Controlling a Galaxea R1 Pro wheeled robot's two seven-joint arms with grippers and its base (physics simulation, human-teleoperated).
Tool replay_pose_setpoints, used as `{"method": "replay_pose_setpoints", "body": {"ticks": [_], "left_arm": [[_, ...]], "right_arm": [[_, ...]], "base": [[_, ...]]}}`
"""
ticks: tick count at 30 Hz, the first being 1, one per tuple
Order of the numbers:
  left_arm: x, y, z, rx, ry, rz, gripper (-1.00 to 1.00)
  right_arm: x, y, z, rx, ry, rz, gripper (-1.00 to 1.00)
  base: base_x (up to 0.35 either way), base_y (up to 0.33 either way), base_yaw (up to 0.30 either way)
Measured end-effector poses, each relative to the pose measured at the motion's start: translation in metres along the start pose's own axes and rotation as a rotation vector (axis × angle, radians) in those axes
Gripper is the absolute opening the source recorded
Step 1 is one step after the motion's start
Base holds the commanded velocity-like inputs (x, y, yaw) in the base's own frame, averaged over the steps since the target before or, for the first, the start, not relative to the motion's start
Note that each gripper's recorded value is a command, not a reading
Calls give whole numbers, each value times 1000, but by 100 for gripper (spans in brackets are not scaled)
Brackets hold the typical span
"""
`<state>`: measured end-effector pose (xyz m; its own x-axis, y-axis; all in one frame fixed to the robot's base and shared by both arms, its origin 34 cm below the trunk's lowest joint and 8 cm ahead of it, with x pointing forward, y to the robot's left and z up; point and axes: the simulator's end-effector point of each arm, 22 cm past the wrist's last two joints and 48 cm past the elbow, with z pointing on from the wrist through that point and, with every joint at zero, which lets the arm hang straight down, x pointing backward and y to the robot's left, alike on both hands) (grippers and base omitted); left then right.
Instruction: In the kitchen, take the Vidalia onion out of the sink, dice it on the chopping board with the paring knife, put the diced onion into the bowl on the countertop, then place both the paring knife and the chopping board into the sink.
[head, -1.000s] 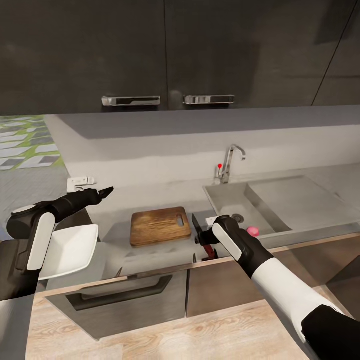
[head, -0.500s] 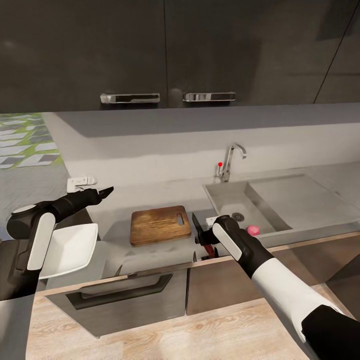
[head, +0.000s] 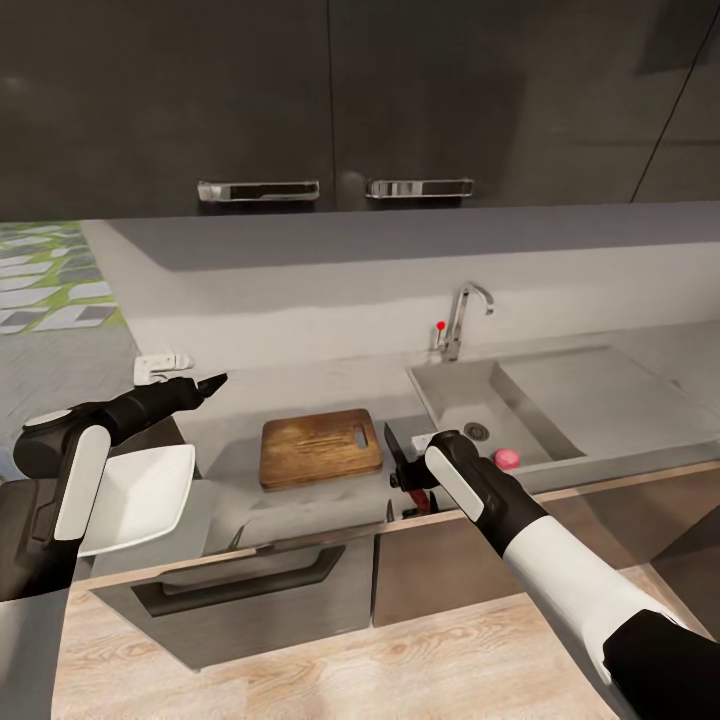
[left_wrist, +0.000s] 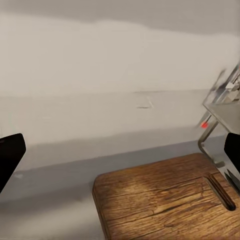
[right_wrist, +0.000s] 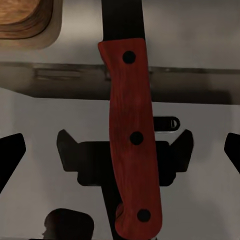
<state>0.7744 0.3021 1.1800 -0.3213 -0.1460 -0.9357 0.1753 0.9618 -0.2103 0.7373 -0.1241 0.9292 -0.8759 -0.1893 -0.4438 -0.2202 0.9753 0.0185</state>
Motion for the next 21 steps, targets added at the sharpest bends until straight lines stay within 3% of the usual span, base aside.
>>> {"method": "replay_pose_setpoints", "body": {"ticks": [21], "left_arm": [[5, 2, 3, -2, 9, -2, 100]], "right_arm": [[3, 0, 5, -1, 9, 1, 100]], "base": [[0, 0, 0]]}}
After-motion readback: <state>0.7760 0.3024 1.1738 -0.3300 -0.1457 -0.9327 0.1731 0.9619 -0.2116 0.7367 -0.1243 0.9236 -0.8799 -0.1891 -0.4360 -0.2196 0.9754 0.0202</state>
